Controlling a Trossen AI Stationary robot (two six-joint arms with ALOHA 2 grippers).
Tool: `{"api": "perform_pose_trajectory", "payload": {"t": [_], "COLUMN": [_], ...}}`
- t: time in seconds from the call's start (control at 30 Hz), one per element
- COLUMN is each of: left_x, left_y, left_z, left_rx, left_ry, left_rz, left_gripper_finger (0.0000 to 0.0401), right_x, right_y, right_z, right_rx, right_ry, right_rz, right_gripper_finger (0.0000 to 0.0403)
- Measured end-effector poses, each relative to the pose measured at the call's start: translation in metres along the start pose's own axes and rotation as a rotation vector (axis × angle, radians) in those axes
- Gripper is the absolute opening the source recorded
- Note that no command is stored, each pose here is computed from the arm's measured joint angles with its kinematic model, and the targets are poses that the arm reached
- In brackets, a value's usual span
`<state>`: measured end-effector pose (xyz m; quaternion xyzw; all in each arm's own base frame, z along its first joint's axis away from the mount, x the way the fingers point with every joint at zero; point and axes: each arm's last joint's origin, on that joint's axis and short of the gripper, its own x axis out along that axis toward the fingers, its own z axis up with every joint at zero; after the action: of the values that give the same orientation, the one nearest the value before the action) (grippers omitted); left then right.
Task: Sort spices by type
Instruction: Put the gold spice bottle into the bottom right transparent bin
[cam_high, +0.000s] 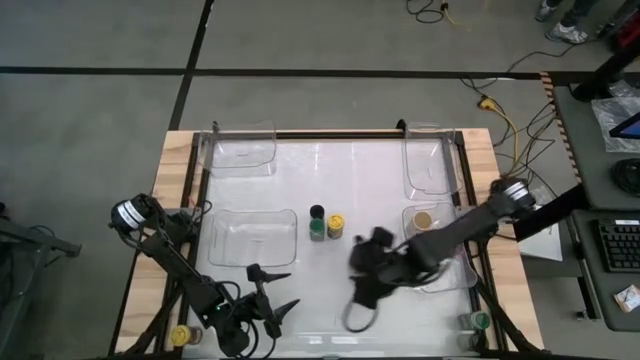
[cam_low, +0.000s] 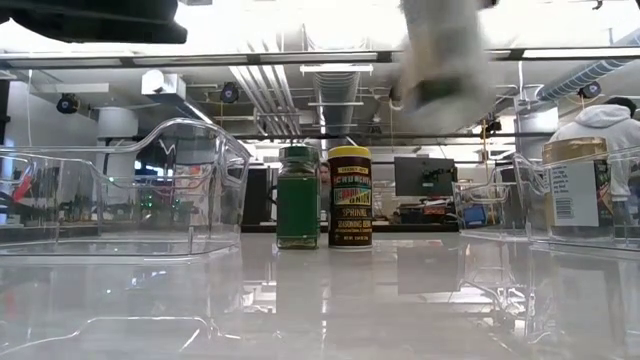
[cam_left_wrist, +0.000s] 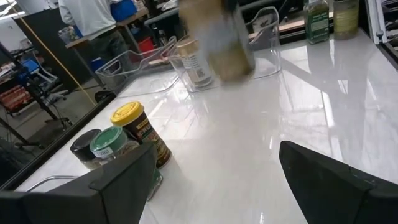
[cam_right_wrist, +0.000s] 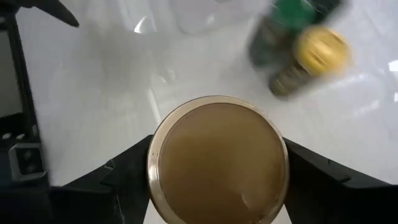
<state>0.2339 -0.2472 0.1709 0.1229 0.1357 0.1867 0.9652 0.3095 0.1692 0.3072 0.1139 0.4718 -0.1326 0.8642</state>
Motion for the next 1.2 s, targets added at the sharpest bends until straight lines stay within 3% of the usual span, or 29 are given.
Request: {"api": "perform_pose_trajectory", "payload": {"t": [0.3, 0.4, 0.47, 0.57, 0.73, 0.97, 1.2], "left_x": [0.006, 0.008, 0.010, 0.012, 0.013, 0.014, 0.018], "left_y": [0.001, 0.002, 0.002, 0.003, 0.004, 0.003, 0.005], "left_z": [-0.002, -0.002, -0.002, -0.002, -0.002, -0.003, -0.004], "left_rx": [0.008, 0.007, -0.004, -0.010, -0.013, -0.028, -0.041], "left_ry": [0.015, 0.017, 0.018, 0.019, 0.020, 0.032, 0.036], "left_rz": [0.001, 0.008, 0.012, 0.018, 0.021, 0.000, 0.011], "left_gripper_finger": [0.0323, 0.0323, 0.0323, 0.0323, 0.0323, 0.0323, 0.0323], "right_x": [-0.104, -0.122, -0.125, -0.122, -0.095, -0.074, -0.053], "right_y": [-0.040, -0.053, -0.056, -0.062, -0.069, -0.082, -0.089], "right_z": [-0.050, -0.067, -0.075, -0.083, -0.103, -0.125, -0.142], "right_rx": [0.240, 0.296, 0.312, 0.371, 0.337, 0.392, 0.595], "right_ry": [-0.056, -0.029, -0.034, -0.068, 0.000, 0.024, 0.002], "right_rz": [-0.118, -0.168, -0.141, -0.163, -0.267, -0.367, -0.456], "right_gripper_finger": [0.0271, 0.0276, 0.0279, 0.0274, 0.0271, 0.0278, 0.0273]}}
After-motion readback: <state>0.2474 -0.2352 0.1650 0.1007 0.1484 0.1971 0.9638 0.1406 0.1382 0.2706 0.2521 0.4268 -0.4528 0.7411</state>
